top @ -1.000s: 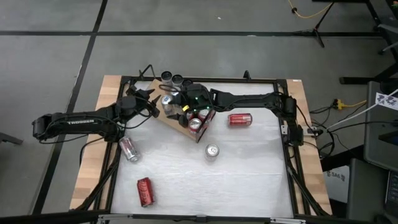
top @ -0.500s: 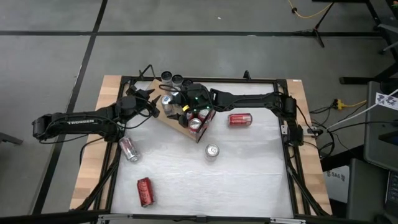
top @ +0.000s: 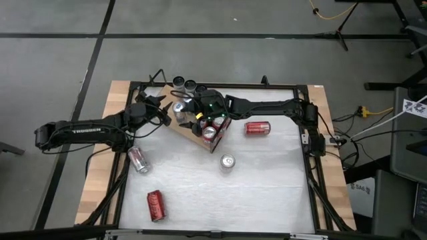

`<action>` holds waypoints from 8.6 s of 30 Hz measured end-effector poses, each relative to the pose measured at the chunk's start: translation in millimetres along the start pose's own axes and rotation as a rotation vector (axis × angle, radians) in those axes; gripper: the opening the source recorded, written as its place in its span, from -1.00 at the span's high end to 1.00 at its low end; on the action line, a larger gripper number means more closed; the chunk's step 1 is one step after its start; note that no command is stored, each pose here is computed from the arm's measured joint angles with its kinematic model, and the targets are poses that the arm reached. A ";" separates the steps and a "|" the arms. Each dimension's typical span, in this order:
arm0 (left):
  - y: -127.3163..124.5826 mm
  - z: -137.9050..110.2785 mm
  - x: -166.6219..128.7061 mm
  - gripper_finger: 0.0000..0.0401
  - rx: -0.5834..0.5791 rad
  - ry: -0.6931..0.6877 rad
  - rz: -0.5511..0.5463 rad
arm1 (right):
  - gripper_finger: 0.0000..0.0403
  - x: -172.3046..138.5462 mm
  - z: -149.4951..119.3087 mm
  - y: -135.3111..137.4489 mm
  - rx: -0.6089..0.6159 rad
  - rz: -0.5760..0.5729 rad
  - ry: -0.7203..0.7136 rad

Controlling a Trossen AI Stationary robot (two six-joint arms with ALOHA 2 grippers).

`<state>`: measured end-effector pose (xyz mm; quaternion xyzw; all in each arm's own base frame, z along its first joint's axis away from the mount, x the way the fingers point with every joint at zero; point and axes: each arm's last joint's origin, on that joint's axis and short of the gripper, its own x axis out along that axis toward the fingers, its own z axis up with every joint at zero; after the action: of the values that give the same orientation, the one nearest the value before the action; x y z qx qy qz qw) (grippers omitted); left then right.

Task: Pick and place cans onto a shelf
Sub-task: Put the blue and white soda can on the shelf aligned with the other blue and white soda cans

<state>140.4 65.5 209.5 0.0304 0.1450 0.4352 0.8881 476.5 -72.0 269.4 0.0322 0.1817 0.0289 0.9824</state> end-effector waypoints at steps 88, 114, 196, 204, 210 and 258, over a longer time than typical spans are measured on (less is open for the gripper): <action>-15.1 3.1 -31.4 0.06 -0.010 -0.068 0.155 | 1.00 16.9 -17.7 -10.4 0.003 -0.204 0.015; -53.5 -16.0 -59.6 0.06 -0.220 0.220 -0.439 | 1.00 -106.9 53.1 16.2 -0.040 -0.235 0.151; -40.5 -23.0 9.4 0.06 -0.125 0.261 -0.130 | 1.00 -106.0 50.8 15.9 -0.039 -0.235 0.164; -23.7 -28.3 6.3 0.06 -0.043 0.275 0.128 | 1.00 -106.0 50.8 15.9 -0.039 -0.235 0.164; -15.6 -23.8 15.6 0.06 -0.119 0.248 0.162 | 1.00 -106.0 50.8 16.0 -0.039 -0.234 0.164; -14.8 -19.7 24.1 0.06 -0.238 0.251 0.002 | 1.00 -105.9 50.5 16.0 -0.039 -0.234 0.166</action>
<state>160.1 73.8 182.5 -0.1291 0.2021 0.4505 0.8599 395.2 -66.0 355.3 -0.0108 0.2644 -0.0800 0.9610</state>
